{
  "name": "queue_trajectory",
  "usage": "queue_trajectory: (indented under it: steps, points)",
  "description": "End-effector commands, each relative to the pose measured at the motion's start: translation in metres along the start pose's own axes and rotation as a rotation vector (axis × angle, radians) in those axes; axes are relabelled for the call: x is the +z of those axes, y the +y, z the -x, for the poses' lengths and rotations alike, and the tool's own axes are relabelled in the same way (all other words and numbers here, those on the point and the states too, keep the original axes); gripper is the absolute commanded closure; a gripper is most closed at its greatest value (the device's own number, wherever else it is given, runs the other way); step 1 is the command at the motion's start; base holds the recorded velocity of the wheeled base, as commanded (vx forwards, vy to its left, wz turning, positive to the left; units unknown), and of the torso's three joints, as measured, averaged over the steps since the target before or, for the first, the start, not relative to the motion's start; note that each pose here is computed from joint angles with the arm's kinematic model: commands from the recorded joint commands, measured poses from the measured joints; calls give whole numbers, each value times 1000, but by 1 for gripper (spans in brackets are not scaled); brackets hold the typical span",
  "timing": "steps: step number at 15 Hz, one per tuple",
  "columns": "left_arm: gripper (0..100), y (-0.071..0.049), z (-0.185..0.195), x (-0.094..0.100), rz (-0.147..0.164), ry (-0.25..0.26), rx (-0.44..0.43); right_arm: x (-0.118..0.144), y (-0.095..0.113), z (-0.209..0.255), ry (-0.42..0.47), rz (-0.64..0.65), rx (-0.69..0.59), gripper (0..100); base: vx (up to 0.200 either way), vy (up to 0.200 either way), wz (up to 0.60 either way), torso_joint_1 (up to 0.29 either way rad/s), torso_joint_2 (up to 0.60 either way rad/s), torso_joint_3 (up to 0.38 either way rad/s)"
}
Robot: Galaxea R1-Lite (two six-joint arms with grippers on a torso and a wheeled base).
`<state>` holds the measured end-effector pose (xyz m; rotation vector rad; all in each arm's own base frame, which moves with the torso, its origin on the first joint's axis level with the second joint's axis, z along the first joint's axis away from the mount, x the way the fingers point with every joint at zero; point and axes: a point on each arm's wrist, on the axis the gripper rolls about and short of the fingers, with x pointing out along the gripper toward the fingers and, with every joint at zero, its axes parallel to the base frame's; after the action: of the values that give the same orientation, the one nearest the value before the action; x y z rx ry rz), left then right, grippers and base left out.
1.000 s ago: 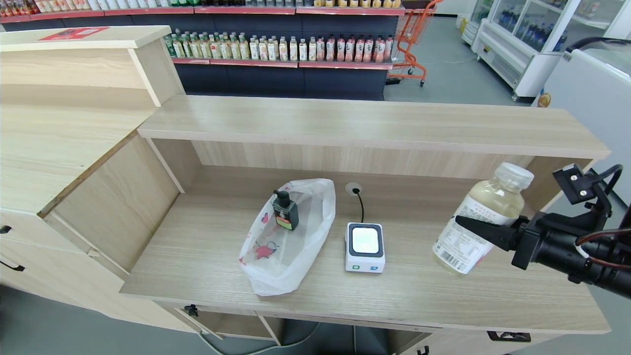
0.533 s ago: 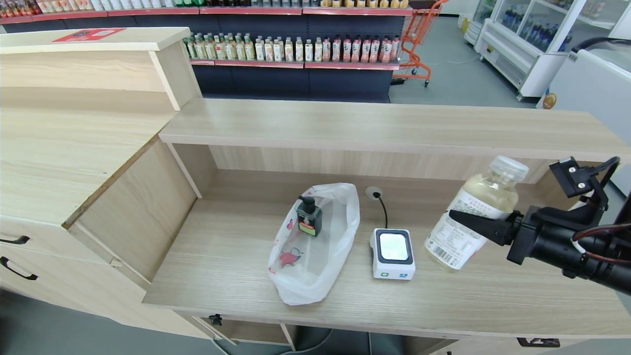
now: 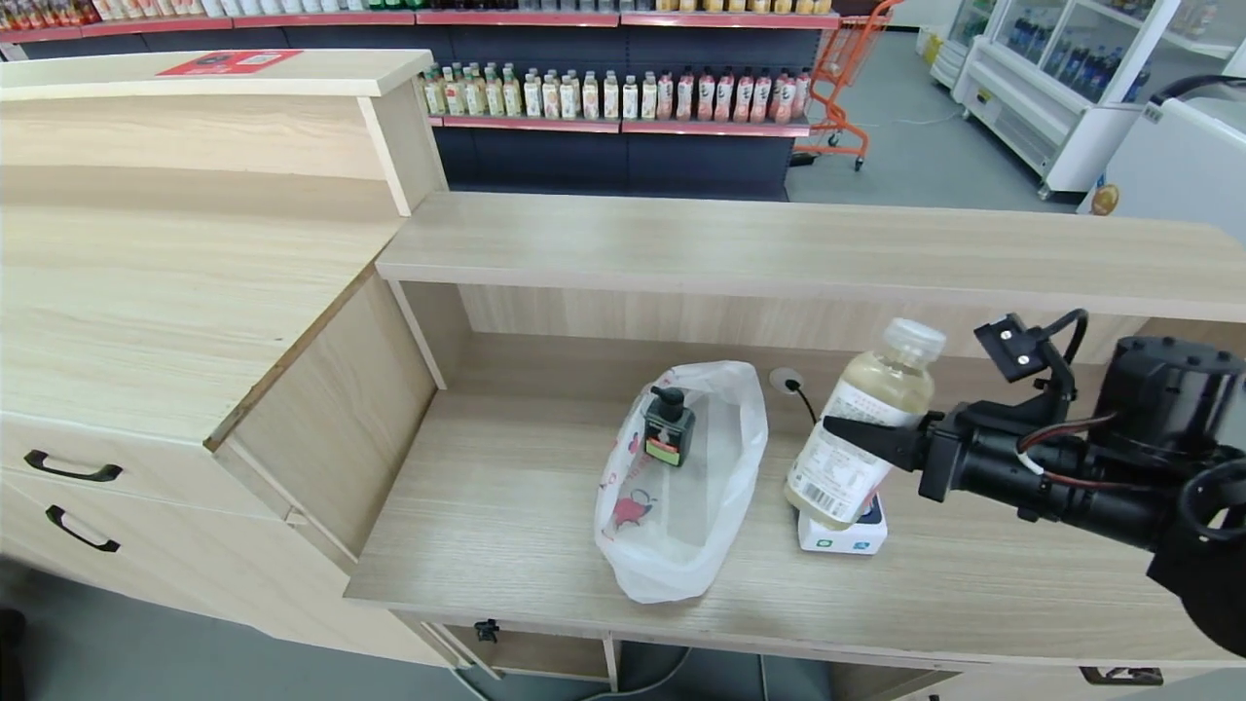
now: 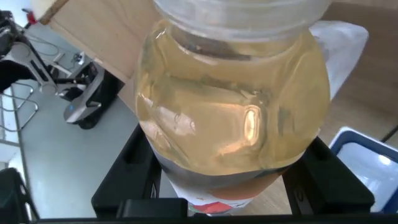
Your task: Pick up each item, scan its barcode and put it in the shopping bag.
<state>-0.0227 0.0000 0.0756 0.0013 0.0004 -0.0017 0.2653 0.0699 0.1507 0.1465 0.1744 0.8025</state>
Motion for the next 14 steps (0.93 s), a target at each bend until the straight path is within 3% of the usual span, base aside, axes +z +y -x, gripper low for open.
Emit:
queue_trajectory:
  steps: [1, 4, 9, 14]
  points:
    - [0, 0, 0, 0, 0, 0, 0, -28, -8, -24, 88, -50, 7, 100, 0, 0, 0, 0, 0, 0]
    - [0, 0, 0, 0, 0, 0, 0, -35, -3, -48, 103, -48, -10, 100, 0, 0, 0, 0, 0, 0]
    - [0, 0, 0, 0, 0, 0, 0, -49, 10, -80, 95, -17, 74, 100, 0, 0, 0, 0, 0, 0]
    - [0, 0, 0, 0, 0, 0, 0, -79, 3, -113, 32, 144, 118, 100, 0, 0, 0, 0, 0, 0]
